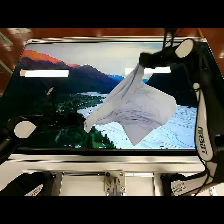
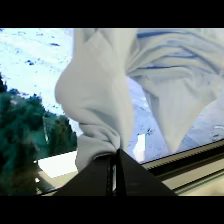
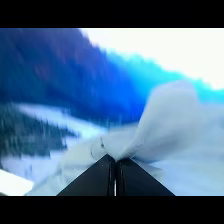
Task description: Fold the shirts.
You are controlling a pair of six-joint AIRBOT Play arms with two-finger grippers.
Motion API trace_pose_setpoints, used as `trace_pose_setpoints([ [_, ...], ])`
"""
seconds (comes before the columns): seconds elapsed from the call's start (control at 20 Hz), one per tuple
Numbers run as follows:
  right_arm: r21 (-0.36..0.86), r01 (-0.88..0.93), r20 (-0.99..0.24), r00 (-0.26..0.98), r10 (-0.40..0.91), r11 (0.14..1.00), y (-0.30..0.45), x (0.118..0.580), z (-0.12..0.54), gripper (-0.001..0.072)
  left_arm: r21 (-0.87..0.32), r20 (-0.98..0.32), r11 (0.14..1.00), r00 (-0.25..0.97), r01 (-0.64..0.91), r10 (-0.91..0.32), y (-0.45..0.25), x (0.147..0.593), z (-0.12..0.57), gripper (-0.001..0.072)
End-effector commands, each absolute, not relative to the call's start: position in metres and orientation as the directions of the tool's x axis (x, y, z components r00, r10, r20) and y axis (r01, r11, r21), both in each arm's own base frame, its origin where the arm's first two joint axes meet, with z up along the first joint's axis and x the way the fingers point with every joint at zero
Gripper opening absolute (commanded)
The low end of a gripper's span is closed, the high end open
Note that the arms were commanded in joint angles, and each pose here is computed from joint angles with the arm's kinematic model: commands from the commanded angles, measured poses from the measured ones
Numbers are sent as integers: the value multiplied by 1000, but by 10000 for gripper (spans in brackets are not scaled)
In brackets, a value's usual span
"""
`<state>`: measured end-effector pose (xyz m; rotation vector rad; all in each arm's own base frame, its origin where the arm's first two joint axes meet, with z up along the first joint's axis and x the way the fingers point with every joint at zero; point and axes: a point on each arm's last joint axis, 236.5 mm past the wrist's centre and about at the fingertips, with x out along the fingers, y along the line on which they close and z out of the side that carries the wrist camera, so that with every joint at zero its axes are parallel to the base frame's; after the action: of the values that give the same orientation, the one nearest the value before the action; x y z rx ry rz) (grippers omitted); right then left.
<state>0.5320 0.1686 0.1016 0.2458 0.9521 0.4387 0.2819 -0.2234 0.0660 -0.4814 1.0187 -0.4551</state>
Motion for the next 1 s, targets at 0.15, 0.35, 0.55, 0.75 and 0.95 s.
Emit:
trace_pose_setpoints([
  [0.15,456,-177,-835,256,488,872,162,497,41,644,-642,-565,754,577,141,-589,-228,310,80,33],
  [0.35,305,-151,-926,185,330,940,75,446,76,641,-583,-529,773,604,252,-596,-230,317,100,33],
  [0.55,340,33,-940,-18,341,940,38,351,30,579,-526,-489,775,622,349,-612,-232,321,128,33],
  [0.75,504,242,-836,-105,539,829,88,237,-51,681,-489,-532,777,571,395,-625,-235,307,123,34],
  [0.95,522,391,-792,-106,601,758,110,195,-89,681,-488,-549,778,553,397,-627,-235,303,118,34],
])
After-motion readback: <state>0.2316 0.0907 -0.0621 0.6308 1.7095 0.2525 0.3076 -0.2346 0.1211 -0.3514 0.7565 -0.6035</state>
